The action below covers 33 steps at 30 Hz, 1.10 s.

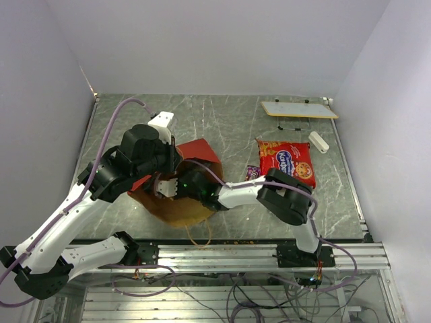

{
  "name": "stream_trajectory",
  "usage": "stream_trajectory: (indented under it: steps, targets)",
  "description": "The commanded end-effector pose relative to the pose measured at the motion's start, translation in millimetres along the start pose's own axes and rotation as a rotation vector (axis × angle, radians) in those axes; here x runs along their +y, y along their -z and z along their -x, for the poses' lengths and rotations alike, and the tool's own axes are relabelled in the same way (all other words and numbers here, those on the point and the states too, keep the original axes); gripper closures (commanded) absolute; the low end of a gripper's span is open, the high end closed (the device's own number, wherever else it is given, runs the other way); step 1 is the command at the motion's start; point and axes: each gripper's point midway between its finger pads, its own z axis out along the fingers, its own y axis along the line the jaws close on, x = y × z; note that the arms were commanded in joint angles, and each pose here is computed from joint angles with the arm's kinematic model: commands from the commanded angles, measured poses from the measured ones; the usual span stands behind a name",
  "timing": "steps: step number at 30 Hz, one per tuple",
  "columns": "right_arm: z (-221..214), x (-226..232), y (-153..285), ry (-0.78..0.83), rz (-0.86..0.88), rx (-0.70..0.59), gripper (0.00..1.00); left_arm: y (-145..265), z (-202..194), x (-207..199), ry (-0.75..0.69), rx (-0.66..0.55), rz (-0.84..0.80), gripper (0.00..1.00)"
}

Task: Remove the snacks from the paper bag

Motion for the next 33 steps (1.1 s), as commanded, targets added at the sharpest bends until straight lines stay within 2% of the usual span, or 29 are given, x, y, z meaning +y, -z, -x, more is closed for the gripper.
stream_trajectory:
  steps: [1, 11, 16, 19, 23, 27, 33]
  targets:
    - [40, -23, 30, -0.071, -0.006, -0.121, 1.0, 7, 11, 1, 0.044, -0.031, 0.023, 0.93]
    - [64, 1, 85, -0.132, 0.16, -0.267, 1.0, 1, 16, 1, 0.211, -0.083, 0.046, 0.93]
    - [85, 5, 136, -0.145, 0.275, -0.369, 1.0, 1, 16, 7, 0.244, -0.09, 0.083, 0.93]
    - [89, -9, 172, -0.167, 0.254, -0.392, 1.0, -2, 11, 8, 0.267, -0.09, 0.087, 0.93]
    - [84, -17, 218, -0.211, 0.264, -0.376, 1.0, -7, 2, 13, 0.323, -0.093, 0.111, 0.93]
    - [75, -37, 256, -0.321, 0.21, -0.312, 1.0, -6, 0, 17, 0.362, -0.102, 0.131, 0.93]
    - [56, -86, 290, -0.425, -0.017, -0.223, 1.0, -12, -7, 24, 0.376, -0.089, 0.172, 0.93]
